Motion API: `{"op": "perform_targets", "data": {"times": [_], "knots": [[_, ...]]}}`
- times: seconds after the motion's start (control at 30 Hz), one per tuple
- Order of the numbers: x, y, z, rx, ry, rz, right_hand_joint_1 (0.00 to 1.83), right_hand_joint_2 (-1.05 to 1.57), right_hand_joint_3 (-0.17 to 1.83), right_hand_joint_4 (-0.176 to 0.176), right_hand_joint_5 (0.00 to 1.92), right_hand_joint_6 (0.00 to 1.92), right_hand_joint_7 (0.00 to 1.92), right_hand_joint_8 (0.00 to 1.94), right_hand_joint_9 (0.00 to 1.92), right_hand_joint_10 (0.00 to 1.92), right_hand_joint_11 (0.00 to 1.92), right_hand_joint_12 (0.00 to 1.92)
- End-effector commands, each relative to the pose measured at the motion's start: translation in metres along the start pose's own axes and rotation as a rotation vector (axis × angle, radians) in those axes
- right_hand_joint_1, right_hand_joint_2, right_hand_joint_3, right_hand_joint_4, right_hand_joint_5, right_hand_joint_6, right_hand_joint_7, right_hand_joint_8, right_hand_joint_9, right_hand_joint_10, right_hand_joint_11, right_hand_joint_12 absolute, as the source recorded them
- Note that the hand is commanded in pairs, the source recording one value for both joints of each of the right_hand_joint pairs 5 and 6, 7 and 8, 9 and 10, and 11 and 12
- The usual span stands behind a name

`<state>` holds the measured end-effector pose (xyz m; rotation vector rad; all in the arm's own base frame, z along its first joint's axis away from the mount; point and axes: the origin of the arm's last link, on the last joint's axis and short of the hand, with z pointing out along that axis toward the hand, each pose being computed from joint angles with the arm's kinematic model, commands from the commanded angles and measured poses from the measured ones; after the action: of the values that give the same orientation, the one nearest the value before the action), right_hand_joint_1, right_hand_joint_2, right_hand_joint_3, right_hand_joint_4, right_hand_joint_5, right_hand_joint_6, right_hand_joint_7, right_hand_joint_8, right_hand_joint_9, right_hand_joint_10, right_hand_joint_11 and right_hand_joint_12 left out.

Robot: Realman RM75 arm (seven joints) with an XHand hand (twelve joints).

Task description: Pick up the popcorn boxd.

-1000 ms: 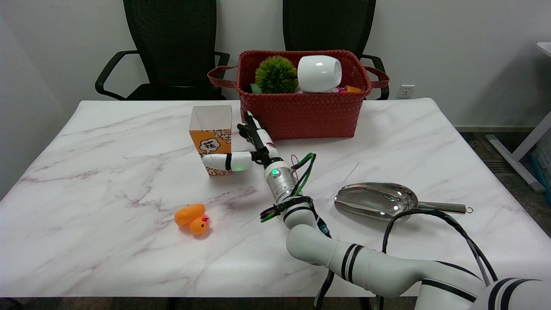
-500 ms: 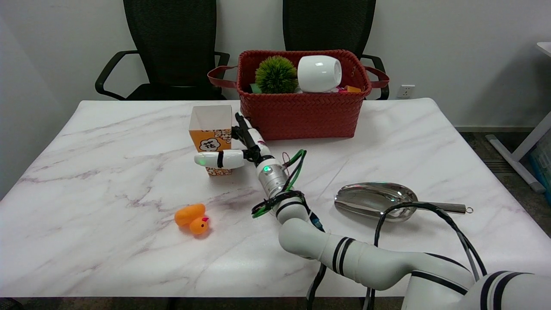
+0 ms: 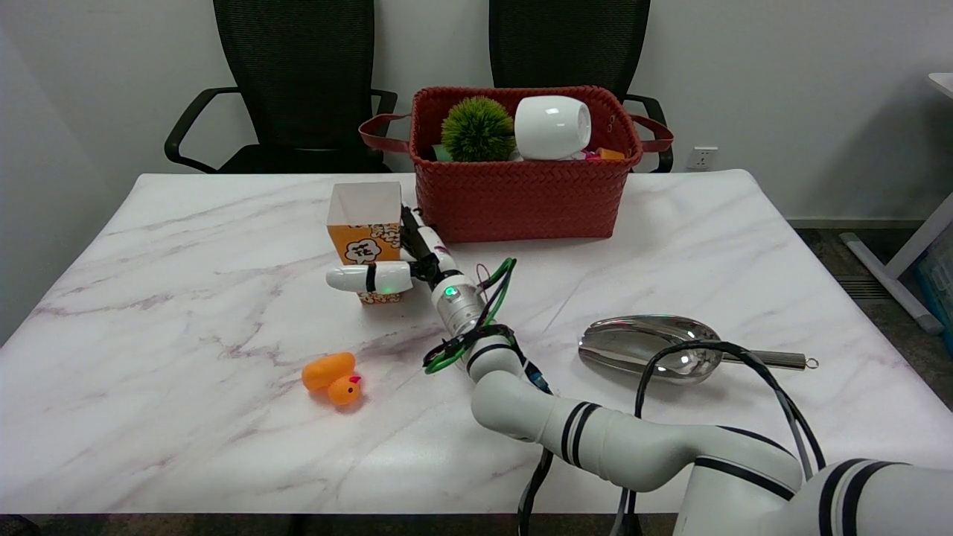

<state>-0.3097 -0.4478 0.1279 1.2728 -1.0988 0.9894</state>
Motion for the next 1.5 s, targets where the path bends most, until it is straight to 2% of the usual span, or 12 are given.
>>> {"op": "perform_targets", "data": {"times": [0.03, 0.47, 0.6, 0.7, 0.77, 0.9, 1.1, 1.13, 1.2, 1.33, 1.37, 1.5], "knots": [[-0.004, 0.010, 0.008, -0.058, -0.009, 0.005, 1.05, 0.07, 0.21, 0.000, 0.00, 0.00, 0.31, 0.31, 0.27, 0.27, 0.00, 0.00], [0.002, 0.008, 0.012, -0.056, 0.012, 0.006, 1.06, 0.18, 0.13, 0.000, 0.00, 0.00, 0.34, 0.34, 0.27, 0.27, 0.00, 0.00], [0.003, 0.008, 0.012, -0.057, 0.016, 0.008, 1.07, 0.25, 0.11, 0.000, 0.10, 0.10, 0.64, 0.64, 0.35, 0.35, 0.03, 0.03], [0.004, 0.009, 0.012, -0.061, 0.023, 0.014, 1.07, 0.28, 0.12, 0.000, 0.19, 0.19, 0.75, 0.75, 0.41, 0.41, 0.05, 0.05], [0.005, 0.010, 0.011, -0.064, 0.026, 0.020, 1.06, 0.30, 0.11, 0.000, 0.28, 0.28, 0.83, 0.83, 0.54, 0.54, 0.07, 0.07], [0.005, 0.011, 0.011, -0.067, 0.028, 0.026, 1.05, 0.31, 0.08, 0.000, 0.41, 0.41, 0.90, 0.90, 0.68, 0.68, 0.15, 0.15], [0.006, 0.011, 0.010, -0.062, 0.036, 0.026, 1.07, 0.36, 0.08, 0.000, 0.53, 0.53, 0.93, 0.93, 0.74, 0.74, 0.19, 0.19], [-0.033, -0.032, 0.009, 0.043, -0.045, 0.093, 1.07, 0.36, 0.08, 0.000, 0.55, 0.55, 0.94, 0.94, 0.75, 0.75, 0.20, 0.20], [0.007, 0.012, 0.010, -0.061, 0.042, 0.026, 1.08, 0.37, 0.10, 0.000, 0.64, 0.64, 0.95, 0.95, 0.77, 0.77, 0.21, 0.21], [0.008, 0.013, 0.009, -0.060, 0.047, 0.034, 1.08, 0.37, 0.10, 0.000, 0.76, 0.76, 0.97, 0.97, 0.79, 0.79, 0.23, 0.23], [0.008, 0.013, 0.008, -0.060, 0.046, 0.039, 1.07, 0.37, 0.11, 0.000, 0.85, 0.85, 0.98, 0.98, 0.80, 0.80, 0.24, 0.24], [0.010, 0.012, 0.008, -0.051, 0.054, 0.060, 1.05, 0.36, 0.13, 0.000, 0.94, 0.94, 0.99, 0.99, 0.80, 0.80, 0.25, 0.25]]}}
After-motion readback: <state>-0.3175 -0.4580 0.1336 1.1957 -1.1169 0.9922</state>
